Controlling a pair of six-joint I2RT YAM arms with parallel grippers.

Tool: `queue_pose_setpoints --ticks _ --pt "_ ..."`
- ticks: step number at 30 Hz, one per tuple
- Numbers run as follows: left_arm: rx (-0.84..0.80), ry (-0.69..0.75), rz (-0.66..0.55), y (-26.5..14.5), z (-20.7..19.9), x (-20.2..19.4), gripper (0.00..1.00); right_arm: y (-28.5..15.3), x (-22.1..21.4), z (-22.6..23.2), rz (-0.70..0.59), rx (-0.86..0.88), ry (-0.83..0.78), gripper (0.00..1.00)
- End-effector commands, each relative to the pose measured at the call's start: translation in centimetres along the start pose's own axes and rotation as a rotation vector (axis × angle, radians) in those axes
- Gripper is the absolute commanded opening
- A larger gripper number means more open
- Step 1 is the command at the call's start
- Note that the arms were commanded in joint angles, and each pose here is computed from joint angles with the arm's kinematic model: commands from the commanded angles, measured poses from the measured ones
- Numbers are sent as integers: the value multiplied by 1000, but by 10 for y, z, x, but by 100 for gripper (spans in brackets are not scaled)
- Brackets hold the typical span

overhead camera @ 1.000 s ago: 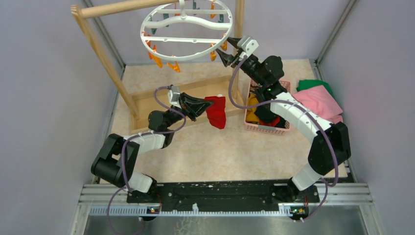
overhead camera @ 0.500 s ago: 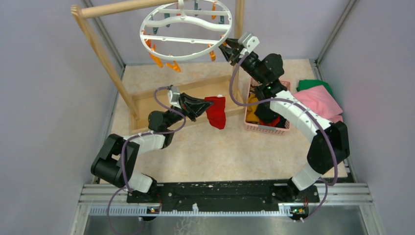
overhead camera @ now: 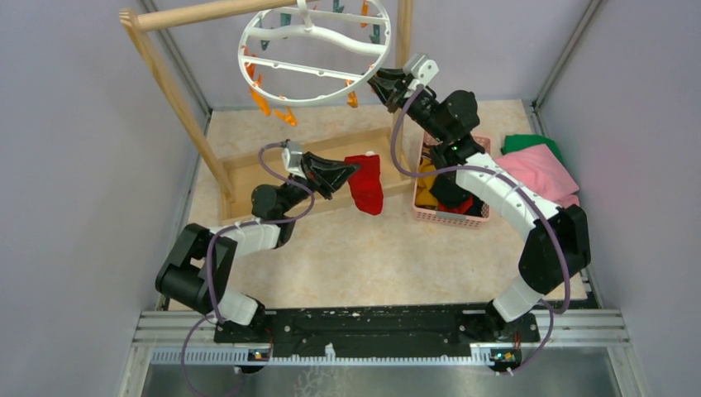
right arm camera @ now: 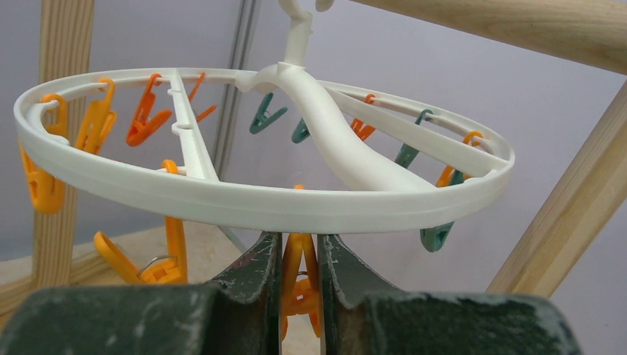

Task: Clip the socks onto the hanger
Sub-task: Open the clamp at the hanger.

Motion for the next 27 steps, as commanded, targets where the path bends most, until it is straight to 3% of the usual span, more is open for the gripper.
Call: queue_pose_setpoints --ticks 1,19,27 --pt "-141 175 -258 21 -24 62 0 3 26 -10 -49 -11 34 0" --pt "-161 43 -298 67 22 71 0 2 28 -4 -34 22 101 0" --pt "-102 -27 -401 69 33 85 0 2 30 -2 -31 34 129 0"
Point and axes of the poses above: each gripper's point midway between its finger pads, its own y axis out along the fingers, its own z axis along the line the jaws close on, x = y × z, the point moved 3 cm from there along -y, back along the fingers, and after that the axes turned 10 degrees about -y, right-handed, at the moved point
